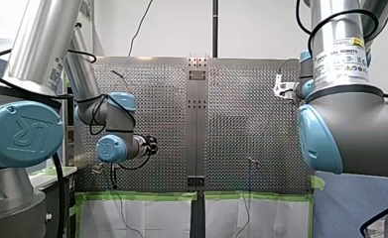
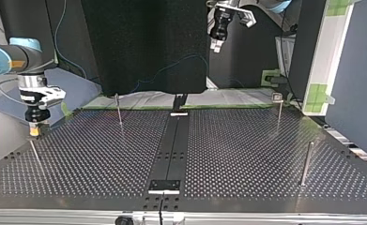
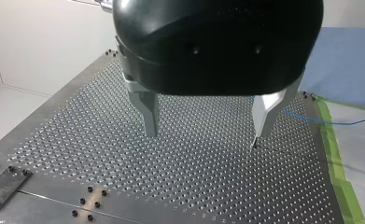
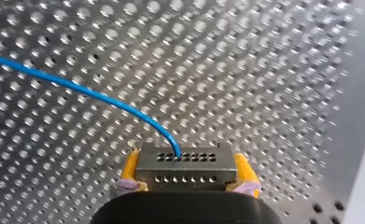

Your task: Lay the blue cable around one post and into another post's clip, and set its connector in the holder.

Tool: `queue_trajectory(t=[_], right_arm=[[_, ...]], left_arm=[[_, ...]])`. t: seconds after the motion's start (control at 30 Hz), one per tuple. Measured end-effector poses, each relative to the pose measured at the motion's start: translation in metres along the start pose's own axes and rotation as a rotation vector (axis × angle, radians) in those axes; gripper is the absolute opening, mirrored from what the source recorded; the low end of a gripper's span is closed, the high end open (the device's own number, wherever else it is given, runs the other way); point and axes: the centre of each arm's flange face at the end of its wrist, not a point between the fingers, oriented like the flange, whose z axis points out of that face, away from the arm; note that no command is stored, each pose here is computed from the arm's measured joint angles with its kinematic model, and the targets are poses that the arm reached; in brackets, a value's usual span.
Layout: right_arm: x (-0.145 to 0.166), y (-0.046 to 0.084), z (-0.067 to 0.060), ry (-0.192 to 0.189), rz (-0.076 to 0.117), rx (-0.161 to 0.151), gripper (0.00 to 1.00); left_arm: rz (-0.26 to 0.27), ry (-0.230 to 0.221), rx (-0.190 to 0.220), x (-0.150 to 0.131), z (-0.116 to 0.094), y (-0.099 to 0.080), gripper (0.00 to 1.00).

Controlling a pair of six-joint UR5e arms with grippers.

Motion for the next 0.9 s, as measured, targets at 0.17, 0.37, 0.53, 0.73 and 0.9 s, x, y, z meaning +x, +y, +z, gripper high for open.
queue_trajectory(t=[0.17,0.37,0.53,0.73,0.9], right_arm=[[0.009,0.009,-0.007,-0.010,0.011,-0.017,0.00],[-0.003,0.026,-0.003,-0.021,0.022,-0.021,0.00],[-0.019,0.039,0.001,-0.043,0.028,-0.010,0.00],[-0.017,0.053,0.003,-0.047,0.023,-0.012,0.00],[-0.009,0.062,0.005,-0.058,0.003,-0.010,0.00]], left_arm=[[0.000,0.000,0.001,0.000,0.000,0.000,1.00],[0.001,0.003,0.003,0.000,0.000,0.000,1.00],[0.001,0.004,0.004,0.000,0.000,0.000,1.00],[0.002,0.008,0.002,0.001,0.000,0.000,1.00],[0.000,0.008,0.002,0.001,0.000,0.000,1.00]])
